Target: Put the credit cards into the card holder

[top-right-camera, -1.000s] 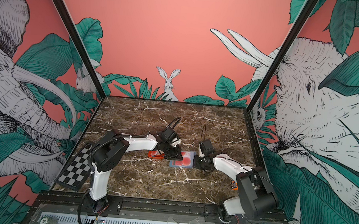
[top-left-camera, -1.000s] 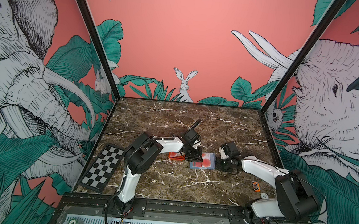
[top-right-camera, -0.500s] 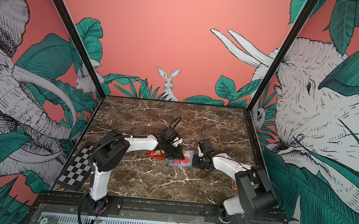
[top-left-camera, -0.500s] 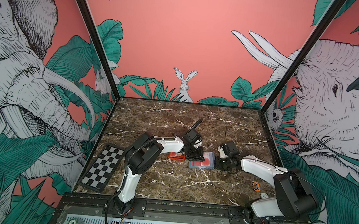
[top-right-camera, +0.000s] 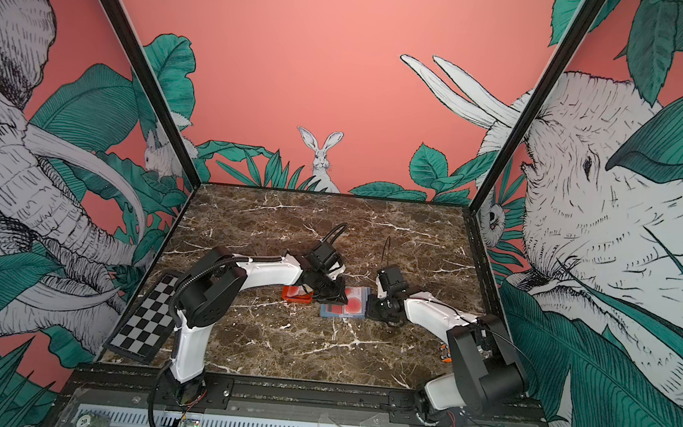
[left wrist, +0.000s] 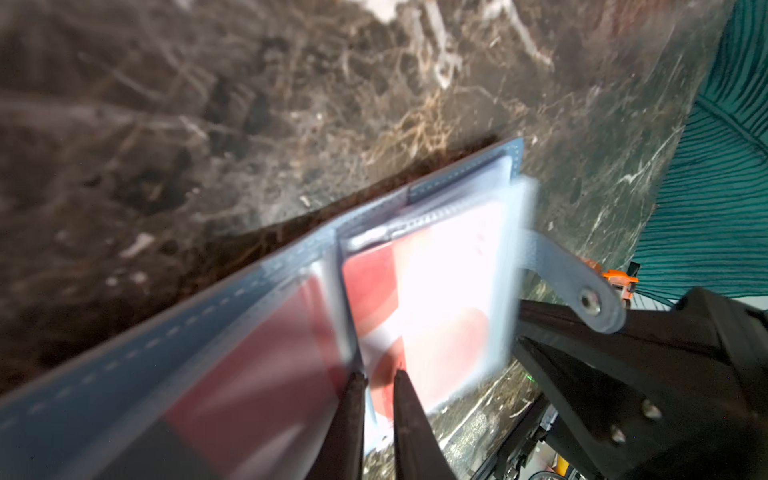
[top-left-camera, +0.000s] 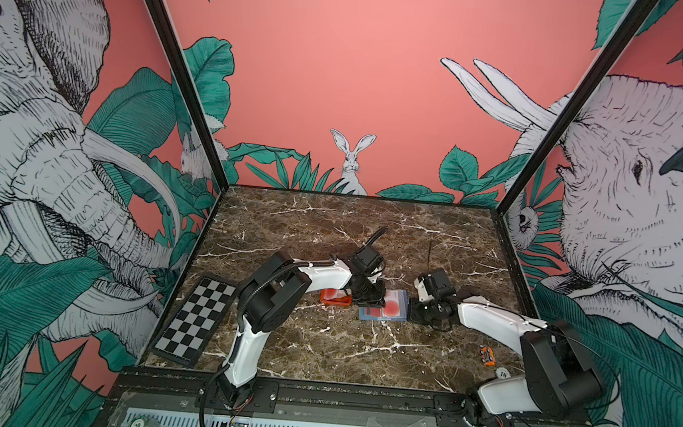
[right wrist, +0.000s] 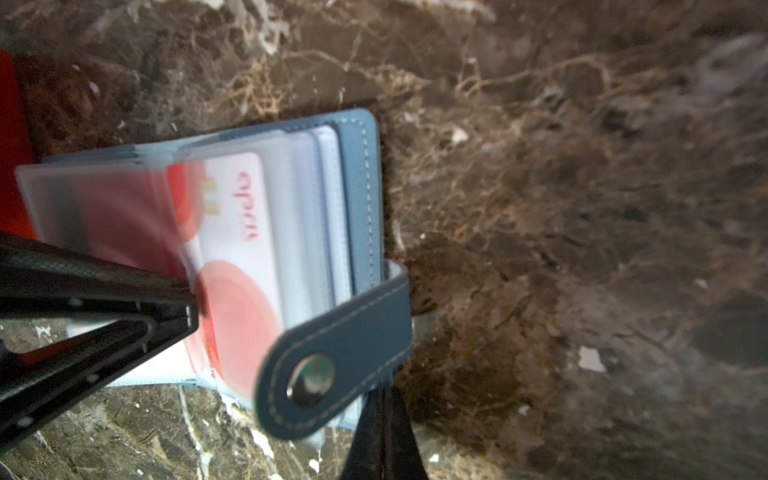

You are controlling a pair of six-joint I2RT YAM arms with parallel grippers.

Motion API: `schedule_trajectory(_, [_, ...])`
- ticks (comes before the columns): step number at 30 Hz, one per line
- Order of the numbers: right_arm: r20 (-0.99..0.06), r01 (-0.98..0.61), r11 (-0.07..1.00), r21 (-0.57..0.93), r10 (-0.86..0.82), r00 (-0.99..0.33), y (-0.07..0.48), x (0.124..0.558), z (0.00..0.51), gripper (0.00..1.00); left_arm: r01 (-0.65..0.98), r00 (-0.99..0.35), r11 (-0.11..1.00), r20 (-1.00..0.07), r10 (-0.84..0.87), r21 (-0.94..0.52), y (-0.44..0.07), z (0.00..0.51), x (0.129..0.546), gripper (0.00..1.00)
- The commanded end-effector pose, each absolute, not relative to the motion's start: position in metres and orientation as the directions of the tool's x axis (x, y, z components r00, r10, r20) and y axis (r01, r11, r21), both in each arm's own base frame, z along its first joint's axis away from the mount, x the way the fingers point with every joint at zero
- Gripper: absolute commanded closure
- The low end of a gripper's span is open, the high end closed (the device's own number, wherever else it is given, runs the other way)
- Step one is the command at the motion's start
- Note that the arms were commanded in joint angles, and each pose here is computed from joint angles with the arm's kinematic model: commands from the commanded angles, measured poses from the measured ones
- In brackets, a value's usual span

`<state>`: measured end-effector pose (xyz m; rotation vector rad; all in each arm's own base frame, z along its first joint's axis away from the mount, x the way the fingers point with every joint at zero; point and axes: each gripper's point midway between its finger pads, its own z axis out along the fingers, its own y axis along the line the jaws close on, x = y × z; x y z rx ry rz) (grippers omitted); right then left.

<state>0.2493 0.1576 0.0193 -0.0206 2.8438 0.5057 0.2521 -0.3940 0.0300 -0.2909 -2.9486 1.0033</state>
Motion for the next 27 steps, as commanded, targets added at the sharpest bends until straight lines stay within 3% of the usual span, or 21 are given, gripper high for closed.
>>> schedule_trajectory(1, [-0.237, -0.063, 0.949, 0.310, 0.012, -0.972, 0.156, 0.247, 0.014, 0.97, 0.189, -0.980, 0.797, -0.063, 0.187, -0.574, -0.390, 0.036, 0.252, 0.83])
schedule_trajectory(16, [-0.231, -0.058, 0.949, 0.309, 0.016, -0.973, 0.155, 0.245, 0.010, 0.98, 0.189, -0.980, 0.717, -0.085, 0.179, -0.671, -0.413, 0.051, 0.256, 0.85])
schedule_trajectory(27, [-0.241, -0.056, 0.947, 0.317, 0.023, -0.970, 0.155, 0.246, 0.014, 0.97, 0.199, -0.978, 0.756, -0.074, 0.197, -0.624, -0.399, 0.042, 0.249, 0.85])
